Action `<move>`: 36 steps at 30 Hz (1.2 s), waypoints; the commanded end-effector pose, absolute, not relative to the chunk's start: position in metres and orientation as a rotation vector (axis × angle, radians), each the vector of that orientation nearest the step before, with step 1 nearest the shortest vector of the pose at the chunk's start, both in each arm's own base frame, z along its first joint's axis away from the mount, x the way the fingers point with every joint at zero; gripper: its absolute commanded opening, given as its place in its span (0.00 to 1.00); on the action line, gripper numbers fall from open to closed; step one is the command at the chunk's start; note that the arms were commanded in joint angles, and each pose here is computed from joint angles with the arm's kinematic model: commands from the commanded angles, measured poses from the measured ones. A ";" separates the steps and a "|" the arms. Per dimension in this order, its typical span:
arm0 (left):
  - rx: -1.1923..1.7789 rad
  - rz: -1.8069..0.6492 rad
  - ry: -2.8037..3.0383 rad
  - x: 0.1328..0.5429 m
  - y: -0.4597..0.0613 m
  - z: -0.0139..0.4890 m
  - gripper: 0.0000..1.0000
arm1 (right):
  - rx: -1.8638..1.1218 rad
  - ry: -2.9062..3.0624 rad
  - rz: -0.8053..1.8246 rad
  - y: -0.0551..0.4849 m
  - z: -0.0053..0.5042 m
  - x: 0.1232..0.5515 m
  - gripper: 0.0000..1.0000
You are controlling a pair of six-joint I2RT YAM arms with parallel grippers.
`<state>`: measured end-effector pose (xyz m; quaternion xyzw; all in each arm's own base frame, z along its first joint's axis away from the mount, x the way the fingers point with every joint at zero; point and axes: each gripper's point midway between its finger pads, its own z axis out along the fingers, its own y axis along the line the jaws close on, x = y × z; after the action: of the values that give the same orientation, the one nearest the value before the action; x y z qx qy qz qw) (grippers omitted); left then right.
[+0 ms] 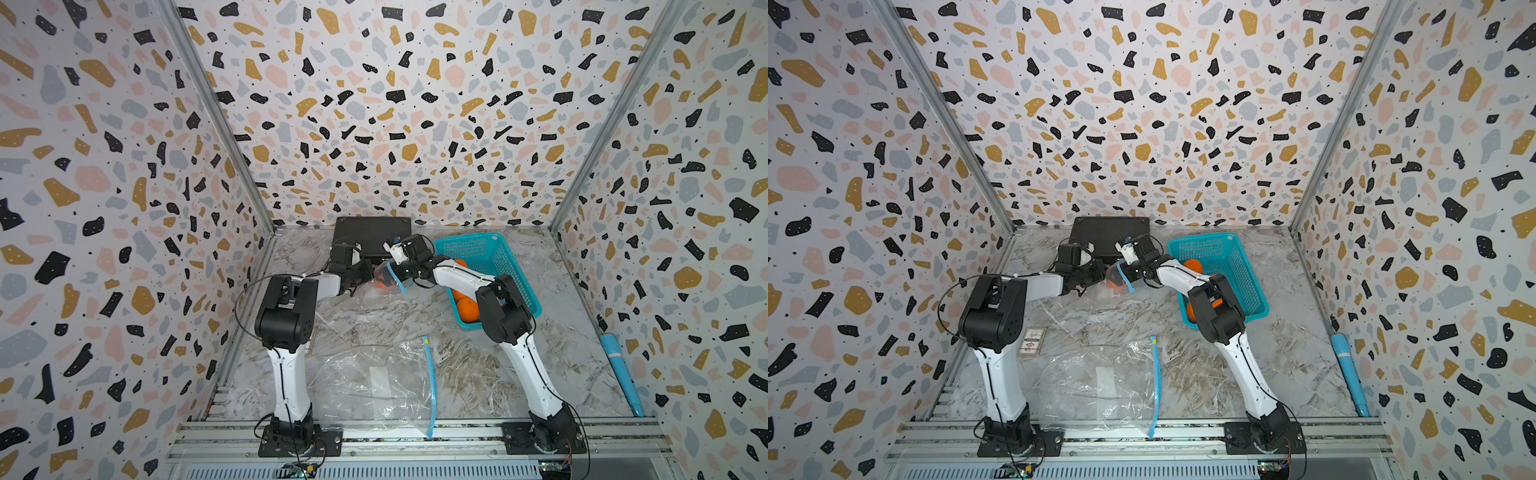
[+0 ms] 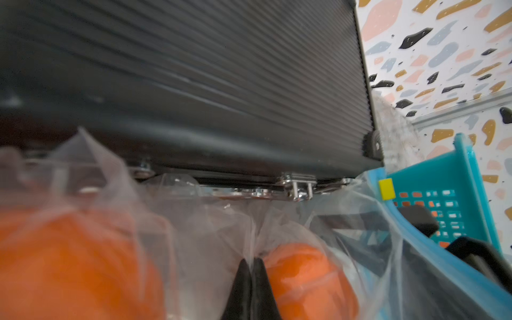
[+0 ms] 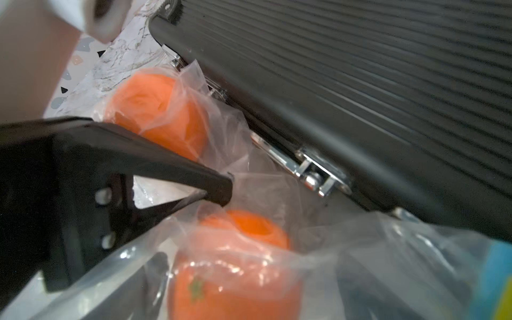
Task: Open the zip-top bag and take out the orange
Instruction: Pick up the orange from the zipper food storage bag.
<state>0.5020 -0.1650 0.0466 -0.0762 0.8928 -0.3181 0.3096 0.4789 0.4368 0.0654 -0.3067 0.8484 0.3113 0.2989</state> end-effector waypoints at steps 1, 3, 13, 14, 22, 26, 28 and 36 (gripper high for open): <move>-0.200 -0.866 2.453 0.478 -0.171 0.018 0.00 | -0.879 2.359 0.834 0.436 0.046 0.465 0.94; -0.196 -0.860 2.442 0.473 -0.171 0.021 0.00 | -0.889 2.377 0.860 0.437 0.043 0.460 0.92; -0.235 -0.829 2.480 0.457 -0.163 0.016 0.00 | -0.922 2.347 0.794 0.412 0.072 0.434 0.75; -0.241 -0.828 2.479 0.455 -0.162 0.015 0.00 | -0.924 2.337 0.787 0.408 0.081 0.432 0.74; -0.293 -0.782 2.499 0.445 -0.154 0.007 0.00 | -0.934 2.351 0.803 0.387 0.100 0.401 0.66; -0.313 -0.780 2.484 0.441 -0.153 0.009 0.00 | -0.924 2.362 0.821 0.375 0.108 0.385 0.63; -0.302 -0.821 2.471 0.441 -0.158 0.013 0.00 | -0.923 2.357 0.828 0.371 0.116 0.378 0.62; -0.283 -0.853 2.414 0.443 -0.165 0.046 0.00 | -0.868 2.298 0.782 0.345 0.173 0.360 0.61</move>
<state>0.4454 -0.1619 0.0338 -0.1027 0.9033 -0.3106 0.2775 0.3627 0.3560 0.1326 -0.3329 0.8611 0.2958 0.2453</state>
